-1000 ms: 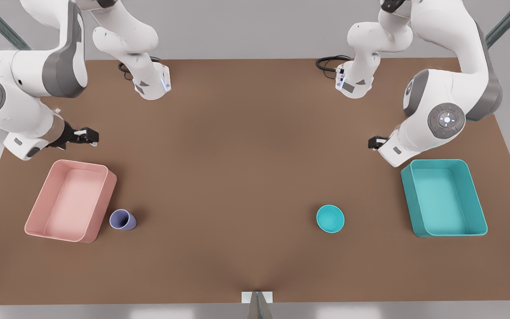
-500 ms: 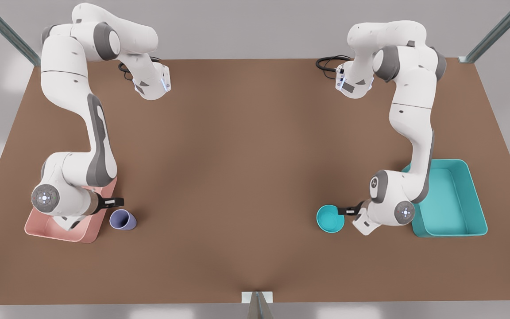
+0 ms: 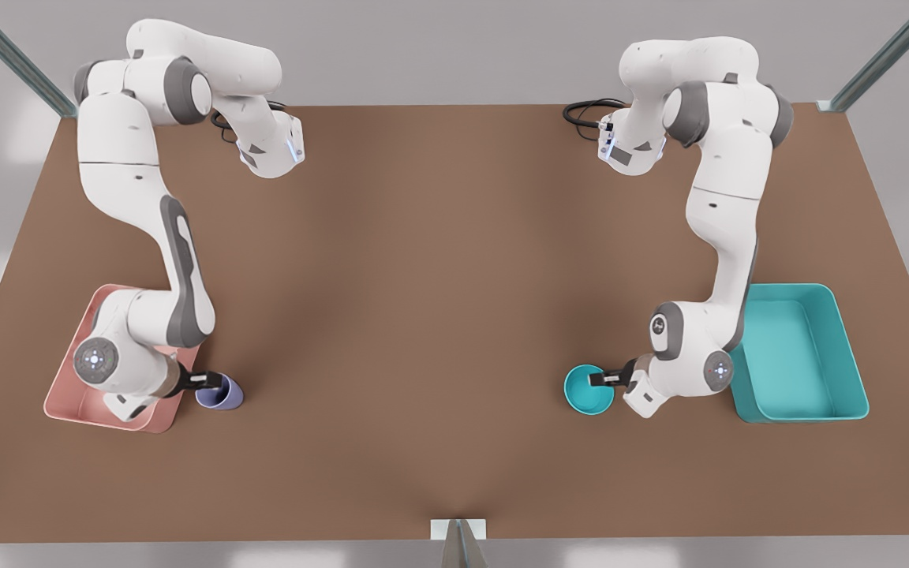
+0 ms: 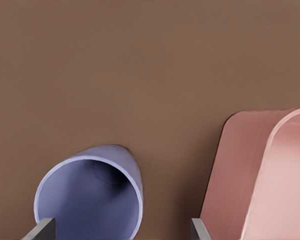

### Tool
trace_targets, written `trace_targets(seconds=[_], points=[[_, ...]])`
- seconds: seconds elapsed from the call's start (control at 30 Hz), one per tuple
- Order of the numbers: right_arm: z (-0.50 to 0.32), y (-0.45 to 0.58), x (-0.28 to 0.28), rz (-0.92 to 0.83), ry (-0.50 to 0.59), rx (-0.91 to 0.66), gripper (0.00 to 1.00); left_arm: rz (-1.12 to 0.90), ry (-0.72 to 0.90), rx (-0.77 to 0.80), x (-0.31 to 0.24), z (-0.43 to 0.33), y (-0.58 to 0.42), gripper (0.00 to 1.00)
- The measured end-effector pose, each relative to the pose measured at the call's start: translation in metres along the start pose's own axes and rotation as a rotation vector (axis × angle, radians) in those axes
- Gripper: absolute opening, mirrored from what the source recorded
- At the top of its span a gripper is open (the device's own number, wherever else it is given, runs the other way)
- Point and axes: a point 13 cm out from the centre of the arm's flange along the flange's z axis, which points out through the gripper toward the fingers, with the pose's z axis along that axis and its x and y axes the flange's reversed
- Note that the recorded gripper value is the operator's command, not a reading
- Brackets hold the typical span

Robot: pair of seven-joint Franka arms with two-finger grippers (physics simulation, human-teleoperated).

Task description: Put the bowls and cups in different boxes

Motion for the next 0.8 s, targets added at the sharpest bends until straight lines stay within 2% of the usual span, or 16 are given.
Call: trace_targets(seconds=[0.1, 0.2, 0.27, 0.33, 0.4, 0.47, 0.5, 0.57, 0.67, 0.8], points=[[0.013, -0.003, -0.002, 0.004, -0.002, 0.003, 1.00, 0.004, -0.002, 0.003, -0.001, 0.000, 0.000, 0.36], [0.028, -0.005, -0.002, 0.006, 0.003, 0.004, 1.00, 0.008, -0.005, 0.004, -0.001, 0.000, -0.001, 0.22], [0.042, -0.007, -0.001, 0.009, 0.015, 0.003, 1.00, 0.017, -0.014, -0.007, -0.002, -0.004, -0.003, 0.21], [0.050, -0.009, 0.000, 0.014, 0.020, 0.002, 0.95, 0.011, -0.083, -0.035, -0.011, -0.060, 0.010, 0.21], [0.053, -0.009, 0.001, 0.015, 0.020, 0.000, 0.59, -0.001, -0.153, -0.068, -0.010, -0.147, 0.026, 0.21], [0.052, -0.007, 0.000, 0.012, 0.017, -0.002, 0.30, -0.053, -0.183, -0.123, -0.002, -0.227, 0.078, 0.21], [0.051, -0.006, -0.001, 0.009, 0.017, -0.005, 0.21, -0.090, -0.168, -0.158, 0.007, -0.251, 0.113, 0.21], [0.051, 0.002, -0.001, -0.004, 0.017, -0.014, 0.21, -0.185, -0.112, -0.221, 0.032, -0.274, 0.197, 0.21], [0.050, 0.005, -0.002, -0.019, 0.016, -0.006, 0.21, -0.281, 0.002, -0.291, 0.078, -0.260, 0.294, 0.21], [-0.002, -0.025, -0.005, -0.003, -0.032, -0.001, 0.21, -0.315, 0.024, -0.339, 0.095, -0.249, 0.376, 0.21]])
